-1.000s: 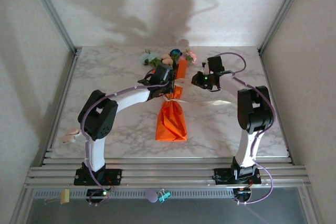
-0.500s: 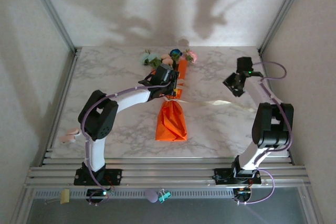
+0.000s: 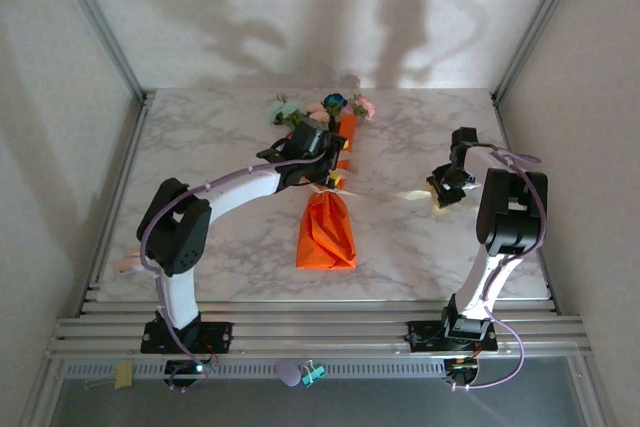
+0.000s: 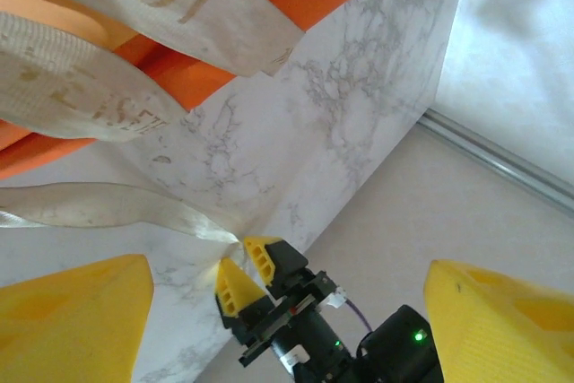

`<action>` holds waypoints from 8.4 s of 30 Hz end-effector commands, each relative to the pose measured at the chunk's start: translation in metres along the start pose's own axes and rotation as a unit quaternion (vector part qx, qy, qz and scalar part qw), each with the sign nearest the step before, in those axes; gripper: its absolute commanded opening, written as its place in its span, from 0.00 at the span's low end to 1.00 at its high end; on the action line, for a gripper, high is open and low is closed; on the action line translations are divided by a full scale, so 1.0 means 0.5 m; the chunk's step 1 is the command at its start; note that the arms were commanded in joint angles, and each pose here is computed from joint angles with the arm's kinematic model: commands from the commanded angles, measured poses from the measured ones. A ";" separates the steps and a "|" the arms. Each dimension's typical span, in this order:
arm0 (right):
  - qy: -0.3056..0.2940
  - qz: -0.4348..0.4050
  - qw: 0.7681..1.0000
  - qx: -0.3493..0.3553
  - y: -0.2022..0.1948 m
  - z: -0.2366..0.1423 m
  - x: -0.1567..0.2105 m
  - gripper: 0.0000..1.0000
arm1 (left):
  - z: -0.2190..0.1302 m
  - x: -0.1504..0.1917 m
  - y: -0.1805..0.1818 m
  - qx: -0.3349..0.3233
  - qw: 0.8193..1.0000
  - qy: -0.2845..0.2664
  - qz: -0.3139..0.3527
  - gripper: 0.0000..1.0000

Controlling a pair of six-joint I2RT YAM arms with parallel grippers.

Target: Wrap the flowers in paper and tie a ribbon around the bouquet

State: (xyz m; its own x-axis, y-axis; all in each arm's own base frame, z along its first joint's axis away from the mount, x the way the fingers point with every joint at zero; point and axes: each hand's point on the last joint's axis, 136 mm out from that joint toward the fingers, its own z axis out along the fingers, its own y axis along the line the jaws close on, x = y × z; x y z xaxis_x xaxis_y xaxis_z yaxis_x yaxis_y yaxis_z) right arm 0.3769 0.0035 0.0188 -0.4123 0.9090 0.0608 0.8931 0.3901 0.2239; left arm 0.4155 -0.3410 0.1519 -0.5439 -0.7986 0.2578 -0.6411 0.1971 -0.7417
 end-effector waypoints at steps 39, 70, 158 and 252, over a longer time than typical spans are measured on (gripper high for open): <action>0.026 -0.140 0.975 -0.168 -0.015 -0.380 0.269 0.00 | 0.019 0.368 0.010 0.160 0.470 0.072 0.865 0.71; -0.323 -0.667 0.521 -0.424 0.102 -0.383 0.437 0.67 | -0.154 0.135 0.011 -0.012 0.740 0.197 0.643 0.00; -0.105 -0.718 0.464 -0.507 0.254 -0.290 0.599 0.00 | -0.300 0.040 -0.167 0.128 0.822 0.087 0.548 0.65; -0.154 -0.715 0.443 -0.517 0.240 -0.317 0.564 0.13 | -0.222 0.115 -0.096 0.171 0.776 0.199 0.573 0.00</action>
State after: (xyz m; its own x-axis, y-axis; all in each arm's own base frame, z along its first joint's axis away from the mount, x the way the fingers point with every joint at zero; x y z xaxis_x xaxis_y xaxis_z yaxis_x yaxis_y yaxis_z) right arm 0.3452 0.2823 0.2093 -0.2387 -0.1521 -0.9591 -0.8660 0.4803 0.1394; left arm 0.3438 -0.3359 0.2628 -0.8376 0.0643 -0.5426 0.5166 0.4165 -0.7481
